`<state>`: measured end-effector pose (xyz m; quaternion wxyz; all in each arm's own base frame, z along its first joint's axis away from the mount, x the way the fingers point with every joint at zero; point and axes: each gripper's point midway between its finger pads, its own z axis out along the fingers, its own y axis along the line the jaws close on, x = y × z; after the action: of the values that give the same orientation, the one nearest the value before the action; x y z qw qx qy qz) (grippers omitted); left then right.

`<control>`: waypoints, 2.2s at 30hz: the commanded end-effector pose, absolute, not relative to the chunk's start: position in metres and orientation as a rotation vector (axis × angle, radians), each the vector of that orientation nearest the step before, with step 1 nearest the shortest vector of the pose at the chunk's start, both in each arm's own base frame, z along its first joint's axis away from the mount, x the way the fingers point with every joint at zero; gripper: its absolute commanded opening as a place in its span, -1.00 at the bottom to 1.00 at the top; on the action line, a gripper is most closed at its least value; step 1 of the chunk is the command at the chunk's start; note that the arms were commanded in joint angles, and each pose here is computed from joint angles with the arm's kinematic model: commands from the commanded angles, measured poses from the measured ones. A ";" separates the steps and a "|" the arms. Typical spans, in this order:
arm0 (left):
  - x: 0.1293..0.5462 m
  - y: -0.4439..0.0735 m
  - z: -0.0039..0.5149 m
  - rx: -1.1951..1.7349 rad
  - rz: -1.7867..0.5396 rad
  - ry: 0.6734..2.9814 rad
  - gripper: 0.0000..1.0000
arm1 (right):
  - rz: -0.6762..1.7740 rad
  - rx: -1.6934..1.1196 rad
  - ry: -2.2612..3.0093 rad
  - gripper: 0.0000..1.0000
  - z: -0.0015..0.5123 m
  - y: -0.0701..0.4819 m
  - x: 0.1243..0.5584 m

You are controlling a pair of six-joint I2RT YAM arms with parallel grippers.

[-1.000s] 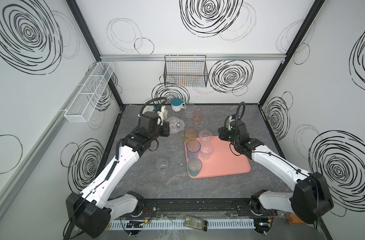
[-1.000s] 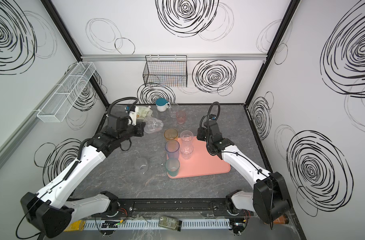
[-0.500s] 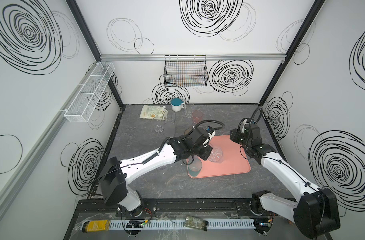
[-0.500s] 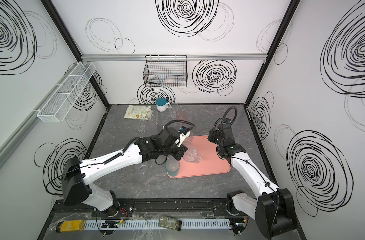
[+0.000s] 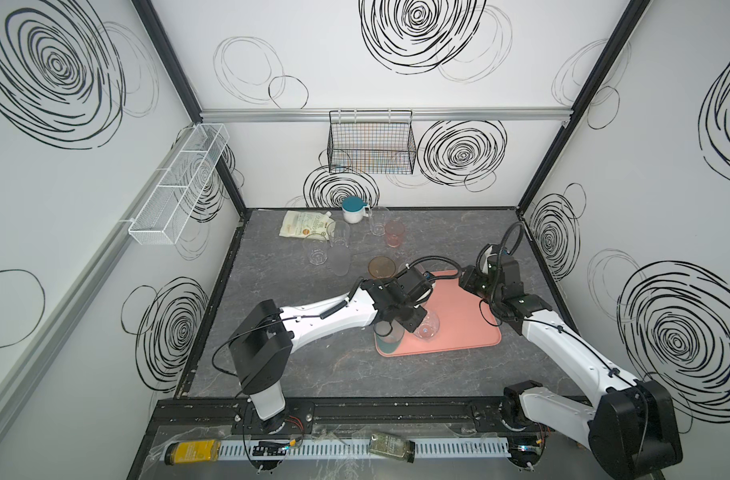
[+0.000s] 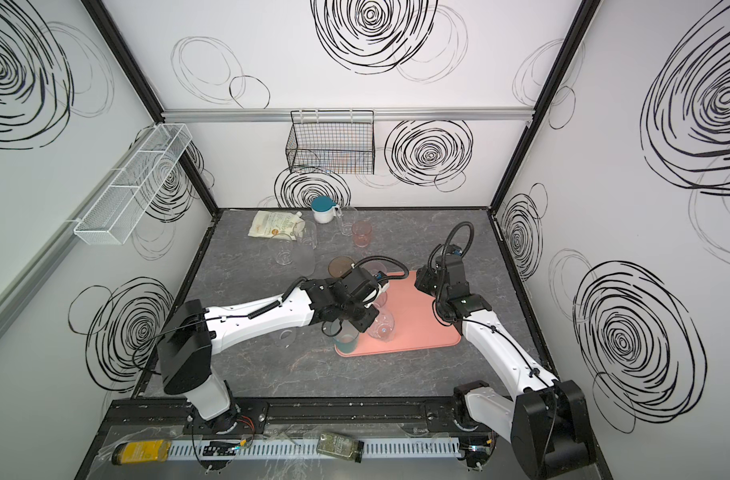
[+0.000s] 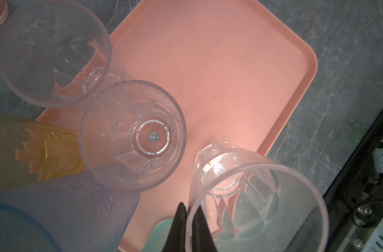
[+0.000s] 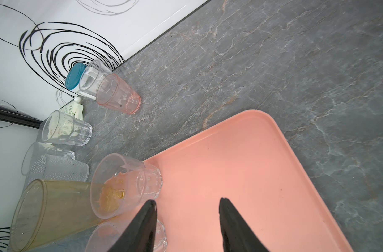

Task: Place the glasses into the tray
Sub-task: 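Carry the clear glass with the left gripper over the pink tray, then lower the clear glass onto the tray and open the left gripper, then withdraw the left gripper back toward the remaining clear glasses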

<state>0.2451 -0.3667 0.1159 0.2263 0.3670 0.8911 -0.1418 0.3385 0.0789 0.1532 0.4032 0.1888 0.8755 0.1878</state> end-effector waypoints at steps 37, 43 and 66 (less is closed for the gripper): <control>0.336 -0.284 0.248 0.628 -0.222 2.100 0.22 | 0.502 0.373 2.249 0.01 0.155 0.108 0.346; 0.386 -0.155 0.252 0.214 -0.061 2.060 0.44 | 0.507 0.245 2.260 0.02 0.170 0.153 0.357; 0.510 -0.002 0.123 -0.403 -0.099 2.350 0.13 | 0.510 0.145 2.248 0.03 0.169 0.166 0.339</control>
<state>0.4991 -0.0076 0.1193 0.3626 -0.1689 0.9149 -0.0544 0.3385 0.1683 0.1685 0.3960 0.0616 0.8918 0.2098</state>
